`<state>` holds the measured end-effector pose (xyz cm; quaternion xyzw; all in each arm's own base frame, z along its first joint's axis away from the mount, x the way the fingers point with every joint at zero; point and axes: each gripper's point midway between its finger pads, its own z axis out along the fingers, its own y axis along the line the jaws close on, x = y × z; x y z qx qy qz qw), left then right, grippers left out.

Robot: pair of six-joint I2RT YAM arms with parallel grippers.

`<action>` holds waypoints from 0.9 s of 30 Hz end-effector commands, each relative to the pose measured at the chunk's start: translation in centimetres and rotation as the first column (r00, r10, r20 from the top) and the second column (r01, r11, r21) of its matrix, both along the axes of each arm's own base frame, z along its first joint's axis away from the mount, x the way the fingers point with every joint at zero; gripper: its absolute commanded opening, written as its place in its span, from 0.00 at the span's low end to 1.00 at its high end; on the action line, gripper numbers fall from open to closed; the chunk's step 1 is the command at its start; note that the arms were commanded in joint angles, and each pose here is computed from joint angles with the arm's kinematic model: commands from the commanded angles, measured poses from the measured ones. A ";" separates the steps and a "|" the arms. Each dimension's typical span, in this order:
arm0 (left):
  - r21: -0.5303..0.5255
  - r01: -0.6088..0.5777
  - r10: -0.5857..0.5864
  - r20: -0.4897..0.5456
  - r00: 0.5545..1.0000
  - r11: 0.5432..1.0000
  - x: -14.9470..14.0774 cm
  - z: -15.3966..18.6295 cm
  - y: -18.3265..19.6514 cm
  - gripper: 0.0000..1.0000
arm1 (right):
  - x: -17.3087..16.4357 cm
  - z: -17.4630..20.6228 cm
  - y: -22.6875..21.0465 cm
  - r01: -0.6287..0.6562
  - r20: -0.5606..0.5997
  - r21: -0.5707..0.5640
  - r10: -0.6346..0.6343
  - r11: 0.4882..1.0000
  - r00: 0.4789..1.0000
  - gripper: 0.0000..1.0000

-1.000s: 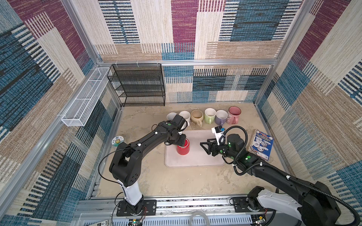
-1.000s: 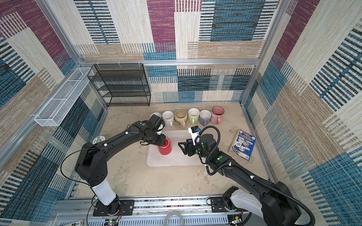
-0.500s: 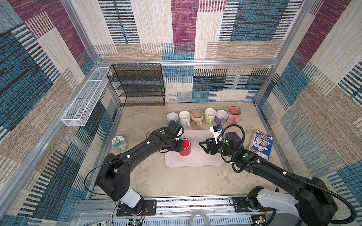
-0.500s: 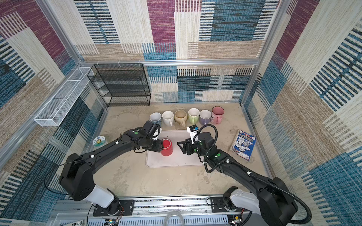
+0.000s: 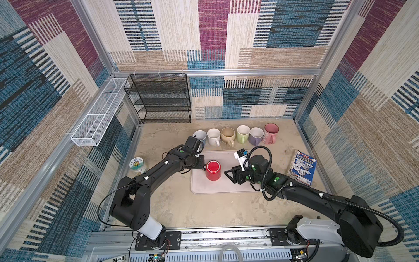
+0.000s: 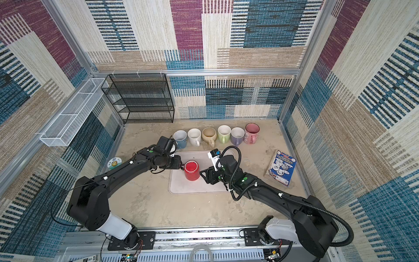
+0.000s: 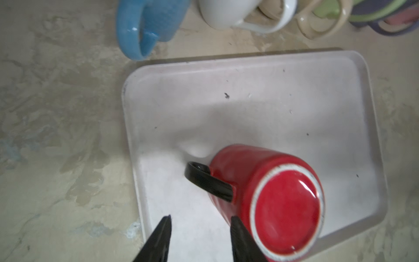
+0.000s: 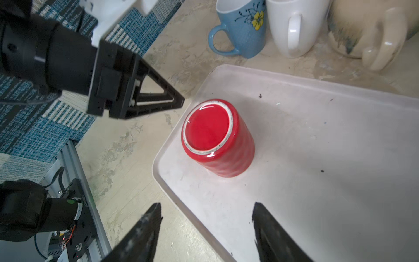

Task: Turn the mug right side up
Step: Move the mug to the tray, then rotate the mug on the tray.

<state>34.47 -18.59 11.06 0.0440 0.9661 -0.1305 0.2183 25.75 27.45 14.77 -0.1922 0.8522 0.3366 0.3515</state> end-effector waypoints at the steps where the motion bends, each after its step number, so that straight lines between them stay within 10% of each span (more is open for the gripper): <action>1: -0.055 0.000 0.001 0.014 1.000 0.998 1.9 0.1 -1.4 0.44 | -0.2 -0.7 0.4 0.012 -0.023 0.007 -0.011 1.000 1.000 0.64; 27: -0.073 -0.013 0.005 -0.113 0.994 0.997 -0.1 -6.3 -1.7 0.20 | 1.0 -5.7 2.6 0.043 -0.151 -0.047 -0.050 0.998 0.987 0.63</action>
